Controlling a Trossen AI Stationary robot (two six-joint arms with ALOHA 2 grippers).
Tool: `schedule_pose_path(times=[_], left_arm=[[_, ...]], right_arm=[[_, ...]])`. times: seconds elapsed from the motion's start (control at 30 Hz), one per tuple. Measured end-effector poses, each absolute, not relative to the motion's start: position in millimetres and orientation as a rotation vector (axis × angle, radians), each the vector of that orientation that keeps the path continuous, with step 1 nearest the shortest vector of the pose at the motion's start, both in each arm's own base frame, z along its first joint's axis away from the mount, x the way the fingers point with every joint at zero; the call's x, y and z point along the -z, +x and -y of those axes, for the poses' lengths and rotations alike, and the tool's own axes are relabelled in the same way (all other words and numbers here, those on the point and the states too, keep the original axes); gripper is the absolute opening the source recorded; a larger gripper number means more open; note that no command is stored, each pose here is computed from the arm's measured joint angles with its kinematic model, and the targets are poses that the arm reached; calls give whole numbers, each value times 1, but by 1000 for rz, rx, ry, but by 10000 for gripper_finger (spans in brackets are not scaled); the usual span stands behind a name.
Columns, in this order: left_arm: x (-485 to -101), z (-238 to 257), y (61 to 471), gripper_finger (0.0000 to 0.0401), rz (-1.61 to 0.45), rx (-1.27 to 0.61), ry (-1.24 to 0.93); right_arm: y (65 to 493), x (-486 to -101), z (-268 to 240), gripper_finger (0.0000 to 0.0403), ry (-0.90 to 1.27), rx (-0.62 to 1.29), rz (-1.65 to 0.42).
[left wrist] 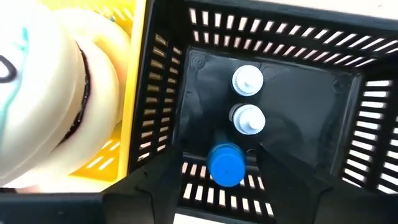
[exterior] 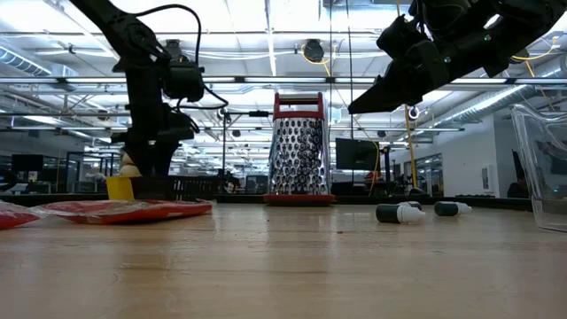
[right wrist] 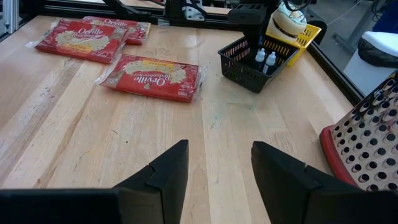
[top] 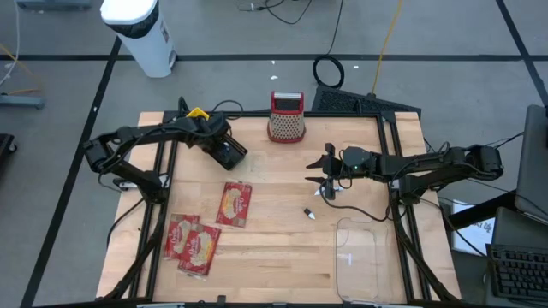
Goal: Pick & Place Food Item
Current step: Put the top green food coloring bottle into the black bin
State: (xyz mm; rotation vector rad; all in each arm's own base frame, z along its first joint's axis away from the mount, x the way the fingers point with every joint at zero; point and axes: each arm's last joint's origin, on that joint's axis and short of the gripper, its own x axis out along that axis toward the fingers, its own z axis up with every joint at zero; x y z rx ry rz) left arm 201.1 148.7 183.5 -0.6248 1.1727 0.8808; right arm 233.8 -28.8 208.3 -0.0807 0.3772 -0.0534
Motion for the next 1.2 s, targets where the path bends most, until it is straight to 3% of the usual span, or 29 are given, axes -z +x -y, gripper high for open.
schedule_pose_path(times=[0.17,0.47,0.77,0.97,1.2], left_arm=[[-196,-151,205,205,-1149,-862,-598],[-256,-143,207,198,-933,-819,-530],[-306,-112,227,198,-528,-638,-353],[-315,-94,252,198,-403,-506,-220],[-294,-89,275,198,-467,-455,-170]], right_arm=[[234,-208,29,167,-81,53,-377],[233,-205,29,167,-77,51,-411],[208,-171,25,167,-16,34,-849],[197,-162,24,167,11,32,-995],[188,-157,22,167,40,33,-1100]])
